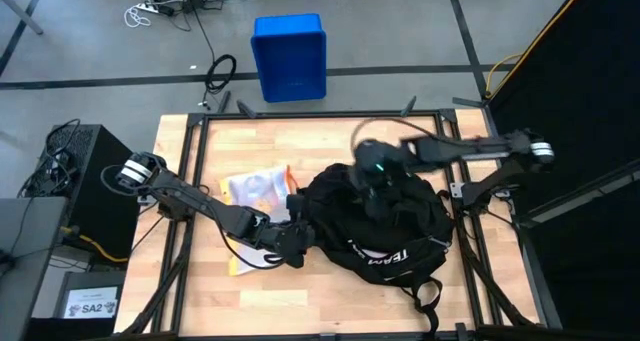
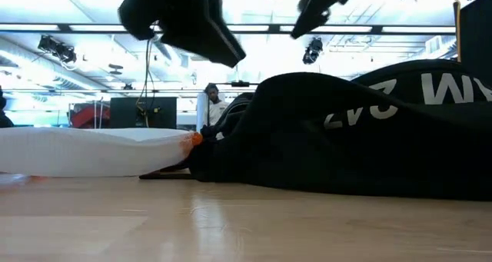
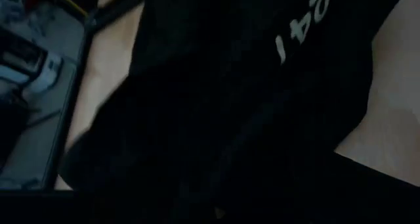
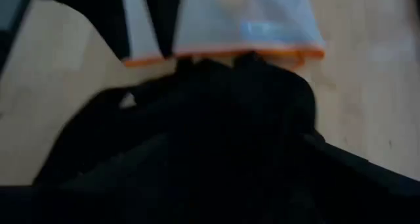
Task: Unpack backpack
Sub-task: Remove the smartphone from the backpack
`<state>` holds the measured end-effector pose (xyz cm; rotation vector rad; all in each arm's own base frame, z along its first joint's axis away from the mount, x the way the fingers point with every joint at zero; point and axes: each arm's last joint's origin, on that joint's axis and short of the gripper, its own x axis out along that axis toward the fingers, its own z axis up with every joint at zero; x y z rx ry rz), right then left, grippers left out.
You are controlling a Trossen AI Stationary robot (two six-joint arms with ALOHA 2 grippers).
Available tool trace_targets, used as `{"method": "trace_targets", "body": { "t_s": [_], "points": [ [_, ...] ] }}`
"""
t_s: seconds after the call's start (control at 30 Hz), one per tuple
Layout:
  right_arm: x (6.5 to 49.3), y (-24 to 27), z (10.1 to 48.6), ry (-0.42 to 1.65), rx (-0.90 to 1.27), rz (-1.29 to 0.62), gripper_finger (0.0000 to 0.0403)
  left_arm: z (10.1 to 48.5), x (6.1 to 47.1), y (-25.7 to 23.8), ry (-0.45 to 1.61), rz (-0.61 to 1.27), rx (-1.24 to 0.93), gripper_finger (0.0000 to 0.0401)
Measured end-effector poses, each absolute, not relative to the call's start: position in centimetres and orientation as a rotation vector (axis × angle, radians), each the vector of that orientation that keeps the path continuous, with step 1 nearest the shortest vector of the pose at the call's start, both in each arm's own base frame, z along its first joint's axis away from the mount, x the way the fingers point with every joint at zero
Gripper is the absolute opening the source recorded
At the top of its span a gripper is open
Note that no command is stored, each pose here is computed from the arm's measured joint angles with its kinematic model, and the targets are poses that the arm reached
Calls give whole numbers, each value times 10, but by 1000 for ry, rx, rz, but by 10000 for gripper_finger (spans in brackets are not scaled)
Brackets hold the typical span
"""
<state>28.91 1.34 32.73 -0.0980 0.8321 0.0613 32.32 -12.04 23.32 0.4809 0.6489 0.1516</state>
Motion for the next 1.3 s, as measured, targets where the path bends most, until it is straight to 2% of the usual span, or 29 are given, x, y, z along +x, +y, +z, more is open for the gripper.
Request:
{"method": "trace_targets", "body": {
  "t_s": [0.2,0.47,0.57,0.8,0.9,1.03,1.3],
  "points": [
    [259,40,281,737,-44,-4,304,238,334,-109,596,59,444,248],
    [243,65,227,785,68,37,306,236,360,-84,472,15,393,248],
    [240,73,222,774,94,60,307,225,375,-72,439,-25,354,248],
    [238,87,202,814,96,79,306,171,403,-53,451,-97,301,248],
    [242,81,182,892,50,-5,306,154,407,-49,487,-125,261,248],
    [249,62,159,987,1,-157,306,144,404,-49,572,-252,185,244],
    [264,11,149,1002,-83,-289,306,132,394,-55,729,-331,163,196]
  ]
}}
